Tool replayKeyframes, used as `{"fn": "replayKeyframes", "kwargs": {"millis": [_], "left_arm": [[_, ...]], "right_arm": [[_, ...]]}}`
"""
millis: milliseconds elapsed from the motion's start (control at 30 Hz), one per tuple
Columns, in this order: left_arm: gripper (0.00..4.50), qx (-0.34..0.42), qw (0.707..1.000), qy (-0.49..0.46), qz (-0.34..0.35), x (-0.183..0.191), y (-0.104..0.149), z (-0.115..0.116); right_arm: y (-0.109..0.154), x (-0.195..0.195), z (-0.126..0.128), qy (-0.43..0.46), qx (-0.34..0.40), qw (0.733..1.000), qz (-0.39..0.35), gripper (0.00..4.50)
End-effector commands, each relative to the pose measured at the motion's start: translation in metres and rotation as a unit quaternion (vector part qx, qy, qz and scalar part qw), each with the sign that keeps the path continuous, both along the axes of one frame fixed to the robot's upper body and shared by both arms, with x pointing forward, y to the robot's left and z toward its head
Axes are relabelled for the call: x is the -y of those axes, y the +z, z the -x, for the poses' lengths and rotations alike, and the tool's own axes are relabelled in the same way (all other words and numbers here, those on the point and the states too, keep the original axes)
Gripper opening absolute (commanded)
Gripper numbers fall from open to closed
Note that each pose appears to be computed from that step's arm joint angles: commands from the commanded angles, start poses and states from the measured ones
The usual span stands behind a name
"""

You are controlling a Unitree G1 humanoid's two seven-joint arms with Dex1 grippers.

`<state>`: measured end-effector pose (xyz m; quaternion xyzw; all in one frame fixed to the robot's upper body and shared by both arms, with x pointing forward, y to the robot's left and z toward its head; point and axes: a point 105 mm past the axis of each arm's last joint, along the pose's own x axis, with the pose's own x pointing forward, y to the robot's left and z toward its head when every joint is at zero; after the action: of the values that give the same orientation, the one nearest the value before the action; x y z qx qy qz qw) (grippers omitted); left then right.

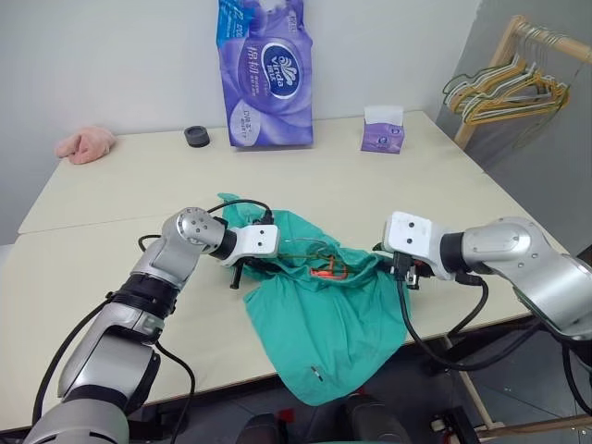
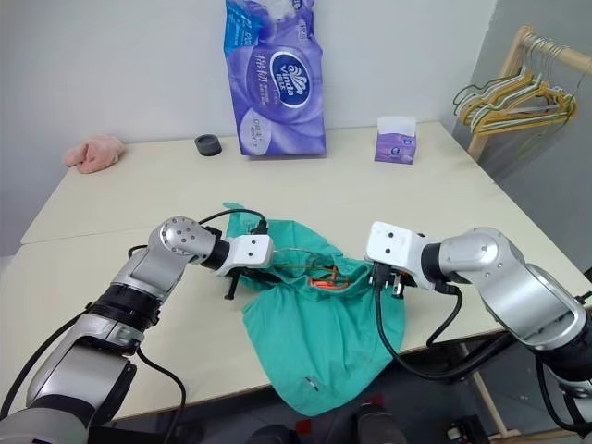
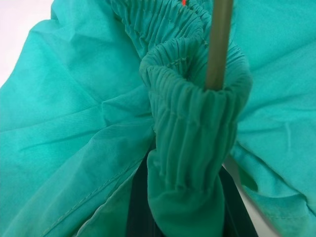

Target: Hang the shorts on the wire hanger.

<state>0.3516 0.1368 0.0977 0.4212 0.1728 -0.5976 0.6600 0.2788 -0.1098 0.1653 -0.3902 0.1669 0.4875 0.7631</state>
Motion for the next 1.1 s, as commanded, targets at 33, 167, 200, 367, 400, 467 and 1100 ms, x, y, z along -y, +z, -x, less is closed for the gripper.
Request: {"fn": "replayKeyframes", "kwargs": {"millis": [33,167,200,367,400,467,1100], "left_arm": [[0.00,0.027,1.000,-0.003,0.007,0.004,0.011,-0.005],[0.00,0.027,1.000,-0.002,0.009,0.005,0.010,-0.004],[0.00,0.026,1.000,-0.002,0.010,0.006,0.010,-0.004],[0.00,0.020,1.000,-0.005,0.011,0.006,0.009,-0.002],[0.00,0.020,1.000,-0.007,0.011,0.006,0.009,-0.002],[0.00,0.019,1.000,-0.009,0.010,0.006,0.009,-0.002],[0.00,0.017,1.000,-0.006,0.019,0.007,0.013,0.001]], "right_arm": [[0.017,0.007,0.010,-0.007,0.004,1.000,-0.023,2.71],[0.020,0.019,0.017,-0.051,-0.023,0.997,-0.058,4.04],[0.019,0.023,0.018,-0.060,-0.026,0.996,-0.057,4.04],[-0.005,0.047,0.020,-0.128,-0.046,0.989,-0.053,4.04],[-0.010,0.047,0.018,-0.135,-0.049,0.988,-0.057,4.04],[-0.017,0.047,0.014,-0.146,-0.055,0.986,-0.065,4.04],[-0.056,0.006,-0.033,-0.090,-0.087,0.991,-0.042,4.04]]}}
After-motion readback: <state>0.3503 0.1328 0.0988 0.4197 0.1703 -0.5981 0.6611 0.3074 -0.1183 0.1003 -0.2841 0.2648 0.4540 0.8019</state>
